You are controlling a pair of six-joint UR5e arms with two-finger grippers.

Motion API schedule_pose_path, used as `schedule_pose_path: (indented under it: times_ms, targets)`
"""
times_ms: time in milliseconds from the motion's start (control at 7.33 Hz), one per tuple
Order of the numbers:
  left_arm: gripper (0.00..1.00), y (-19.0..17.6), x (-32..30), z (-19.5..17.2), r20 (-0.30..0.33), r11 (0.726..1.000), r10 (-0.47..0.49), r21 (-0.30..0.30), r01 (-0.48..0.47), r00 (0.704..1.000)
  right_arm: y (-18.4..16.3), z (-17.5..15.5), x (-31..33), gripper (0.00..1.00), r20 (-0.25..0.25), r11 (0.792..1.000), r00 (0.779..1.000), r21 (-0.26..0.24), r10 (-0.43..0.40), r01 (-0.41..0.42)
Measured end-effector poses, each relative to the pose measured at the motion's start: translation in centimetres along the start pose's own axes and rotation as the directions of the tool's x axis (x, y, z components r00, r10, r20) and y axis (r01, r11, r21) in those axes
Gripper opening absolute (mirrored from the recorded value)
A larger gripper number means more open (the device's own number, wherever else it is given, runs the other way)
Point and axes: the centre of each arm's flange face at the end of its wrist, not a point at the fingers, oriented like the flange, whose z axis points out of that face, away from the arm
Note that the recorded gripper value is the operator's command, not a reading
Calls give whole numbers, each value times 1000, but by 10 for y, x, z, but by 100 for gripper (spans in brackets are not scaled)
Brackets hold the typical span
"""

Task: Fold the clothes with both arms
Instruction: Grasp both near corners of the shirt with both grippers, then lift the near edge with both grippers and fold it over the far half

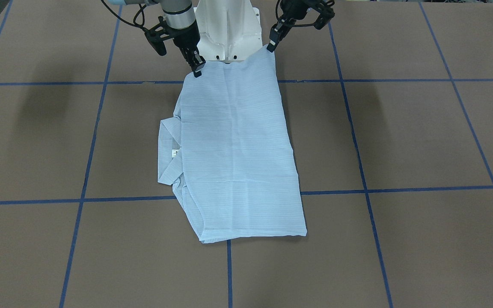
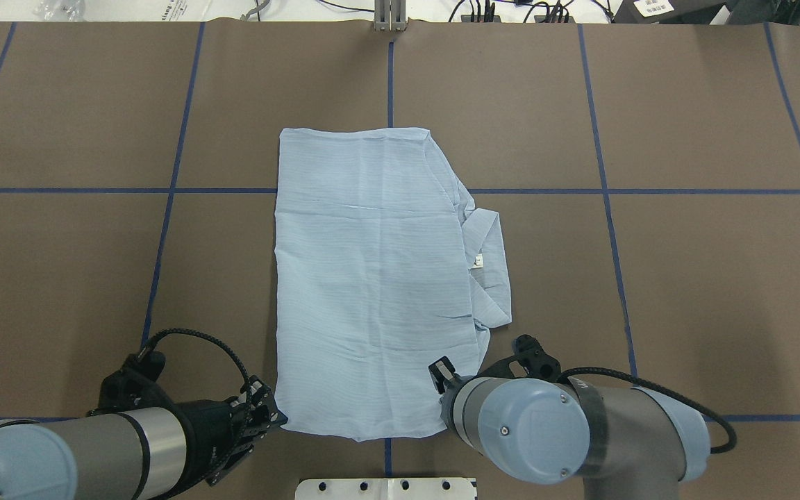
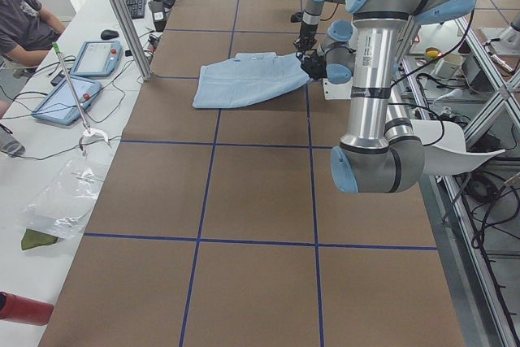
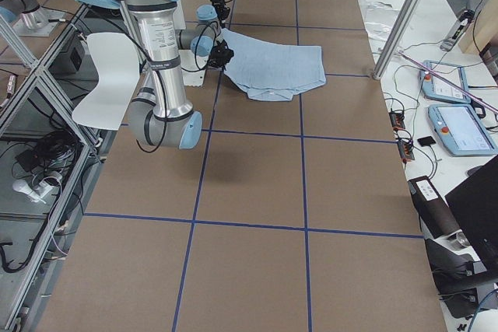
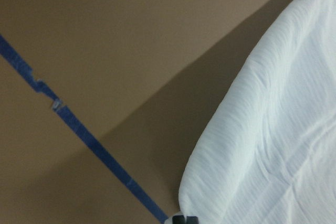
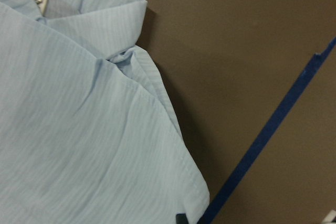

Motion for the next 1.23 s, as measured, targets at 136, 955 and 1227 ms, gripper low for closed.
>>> schedule_pose_path:
  times_ms: [136, 955, 1227]
  targets:
    - [0, 5, 6, -20, 1, 999, -6, -32, 6, 1000, -3, -22, -6, 0, 25, 1000, 1000, -14, 20, -19]
    - [0, -108, 139, 8, -36, 980, 164, 123, -159, 986, -99, -43, -169, 0, 114, 994, 990, 63, 78, -85]
    - [0, -160, 188, 29, -19, 956, 209, 212, -200, 978, -124, -28, -228, 0, 73, 993, 995, 91, 66, -73]
